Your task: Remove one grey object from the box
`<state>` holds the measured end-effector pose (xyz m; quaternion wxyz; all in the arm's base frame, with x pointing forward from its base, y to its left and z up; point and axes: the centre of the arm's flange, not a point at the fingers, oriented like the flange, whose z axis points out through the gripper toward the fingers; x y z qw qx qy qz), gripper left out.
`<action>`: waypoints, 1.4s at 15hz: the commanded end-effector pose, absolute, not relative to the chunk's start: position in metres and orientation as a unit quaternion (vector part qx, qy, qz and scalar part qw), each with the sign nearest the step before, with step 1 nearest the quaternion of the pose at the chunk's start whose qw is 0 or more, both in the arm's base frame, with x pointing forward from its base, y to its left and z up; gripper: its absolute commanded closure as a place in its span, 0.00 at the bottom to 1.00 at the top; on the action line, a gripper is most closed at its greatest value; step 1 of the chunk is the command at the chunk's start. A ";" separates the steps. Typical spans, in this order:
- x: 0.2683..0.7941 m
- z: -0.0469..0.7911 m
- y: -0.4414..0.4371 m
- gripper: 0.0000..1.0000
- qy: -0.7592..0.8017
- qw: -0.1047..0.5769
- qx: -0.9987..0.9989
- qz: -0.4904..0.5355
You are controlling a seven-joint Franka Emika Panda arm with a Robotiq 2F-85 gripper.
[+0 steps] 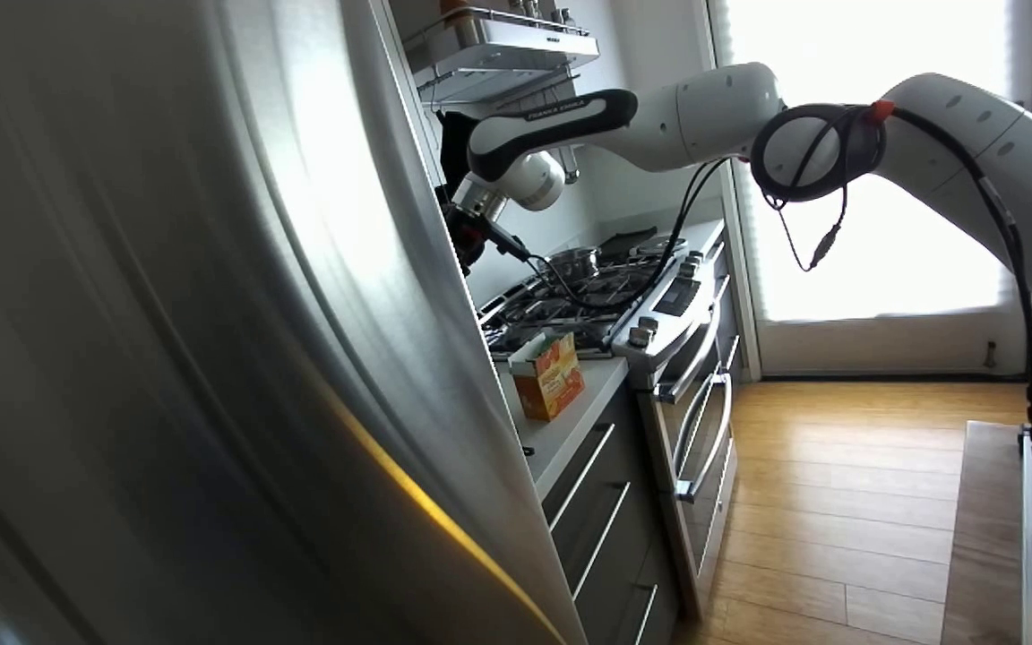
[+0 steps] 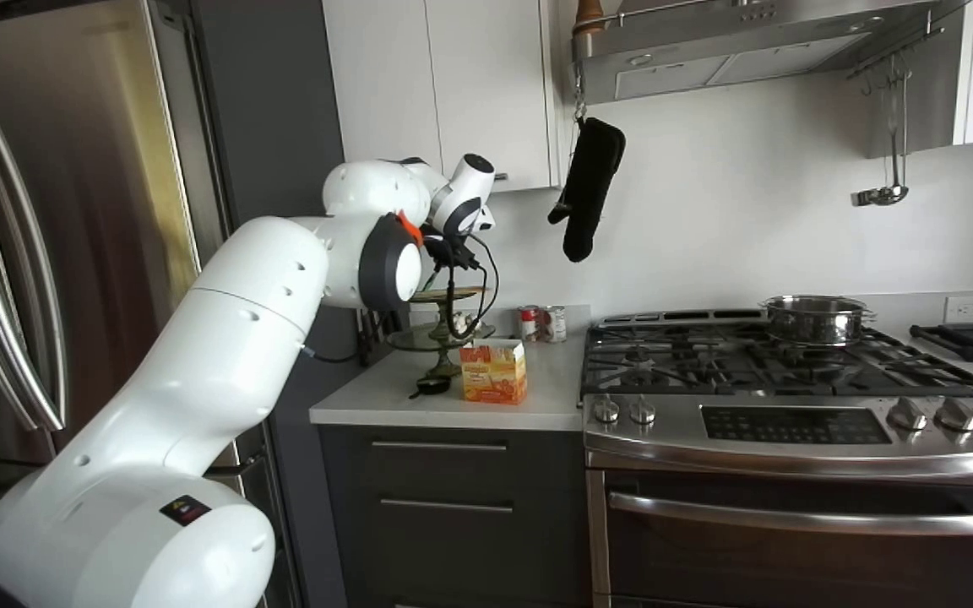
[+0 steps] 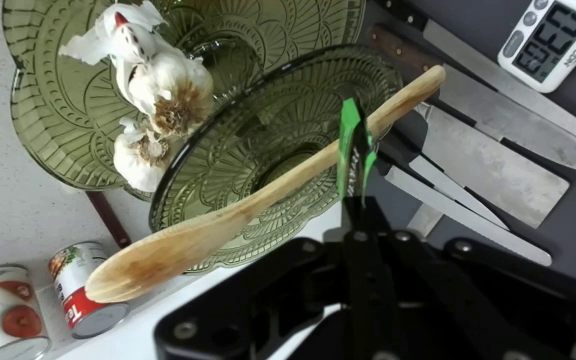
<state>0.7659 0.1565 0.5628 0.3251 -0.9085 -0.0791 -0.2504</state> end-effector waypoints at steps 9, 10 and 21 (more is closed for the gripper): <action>0.790 0.533 0.159 1.00 -0.020 0.346 -0.914 -0.212; 0.791 0.530 0.158 0.74 -0.019 0.345 -0.914 -0.212; 0.749 0.599 0.139 0.01 -0.088 0.217 -0.946 -0.225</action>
